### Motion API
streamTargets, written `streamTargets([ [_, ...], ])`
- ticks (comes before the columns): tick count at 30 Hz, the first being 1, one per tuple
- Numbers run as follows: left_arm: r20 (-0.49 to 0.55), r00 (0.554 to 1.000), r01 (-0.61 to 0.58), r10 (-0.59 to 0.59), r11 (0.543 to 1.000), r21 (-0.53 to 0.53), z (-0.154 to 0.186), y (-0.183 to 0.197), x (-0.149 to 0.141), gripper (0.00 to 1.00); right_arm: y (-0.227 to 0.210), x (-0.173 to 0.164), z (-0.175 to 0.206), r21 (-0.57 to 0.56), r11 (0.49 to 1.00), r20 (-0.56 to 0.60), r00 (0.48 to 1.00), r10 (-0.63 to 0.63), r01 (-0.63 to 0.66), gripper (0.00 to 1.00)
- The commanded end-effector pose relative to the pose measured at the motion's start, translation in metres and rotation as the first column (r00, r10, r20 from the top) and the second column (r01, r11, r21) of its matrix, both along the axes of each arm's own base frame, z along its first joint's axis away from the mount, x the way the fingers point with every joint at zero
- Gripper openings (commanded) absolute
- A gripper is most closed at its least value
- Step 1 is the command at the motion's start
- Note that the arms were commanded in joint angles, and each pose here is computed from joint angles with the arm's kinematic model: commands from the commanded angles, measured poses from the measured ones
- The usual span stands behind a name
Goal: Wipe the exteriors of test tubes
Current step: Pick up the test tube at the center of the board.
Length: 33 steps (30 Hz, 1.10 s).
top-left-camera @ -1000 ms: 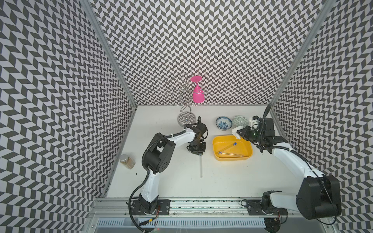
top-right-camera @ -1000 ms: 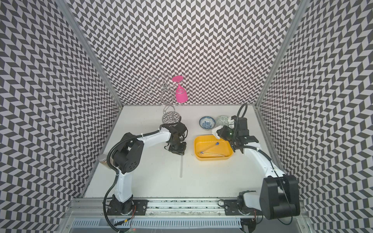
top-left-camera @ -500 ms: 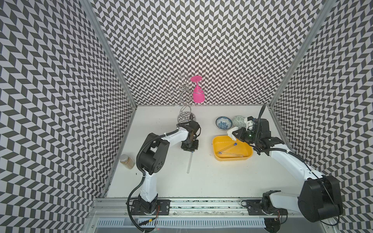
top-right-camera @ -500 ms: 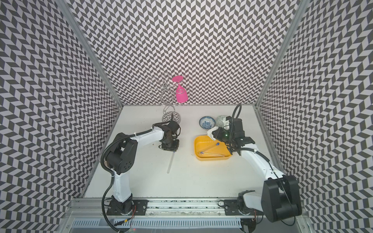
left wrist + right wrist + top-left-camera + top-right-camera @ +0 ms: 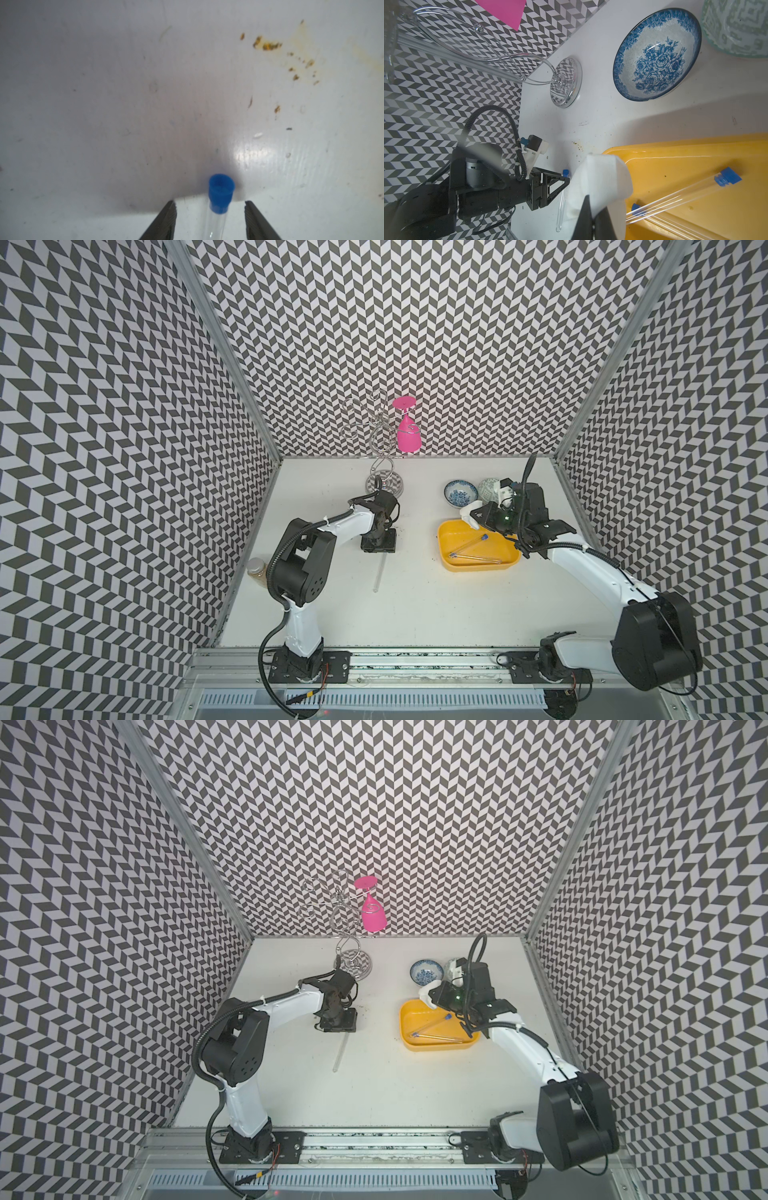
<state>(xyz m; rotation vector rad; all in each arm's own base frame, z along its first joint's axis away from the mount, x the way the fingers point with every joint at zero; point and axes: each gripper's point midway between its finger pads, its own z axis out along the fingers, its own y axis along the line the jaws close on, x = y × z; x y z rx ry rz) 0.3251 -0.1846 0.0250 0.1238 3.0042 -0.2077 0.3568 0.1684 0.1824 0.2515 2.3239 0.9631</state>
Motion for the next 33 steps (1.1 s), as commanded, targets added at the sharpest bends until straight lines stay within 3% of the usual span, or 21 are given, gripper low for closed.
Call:
streamTargets([
  [1, 0.014, 1.0, 0.015, -0.015, 1.0, -0.022, 0.001, -0.002, -0.004, 0.43, 0.001, 0.003, 0.016, 0.022, 1.0, 0.069, 0.997, -0.019, 0.018, 0.0],
  [14, 0.011, 0.999, 0.041, -0.041, 0.999, -0.032, -0.018, -0.008, 0.003, 0.22, 0.01, -0.011, 0.018, 0.03, 0.999, 0.079, 0.997, 0.017, -0.02, 0.0],
  [21, 0.097, 0.994, 0.059, -0.047, 0.99, -0.125, 0.019, -0.023, 0.019, 0.14, 0.047, -0.022, 0.026, 0.074, 0.979, 0.123, 0.976, 0.179, -0.189, 0.0],
  [26, 0.201, 0.979, 0.049, -0.005, 0.975, -0.217, 0.072, -0.029, 0.042, 0.11, 0.092, -0.043, 0.018, 0.065, 0.912, 0.131, 0.91, 0.394, -0.404, 0.0],
  [33, 0.265, 0.96, 0.0, 0.092, 0.946, -0.325, 0.122, -0.024, 0.061, 0.12, 0.155, -0.091, 0.003, 0.075, 0.755, 0.14, 0.757, 0.638, -0.651, 0.0],
])
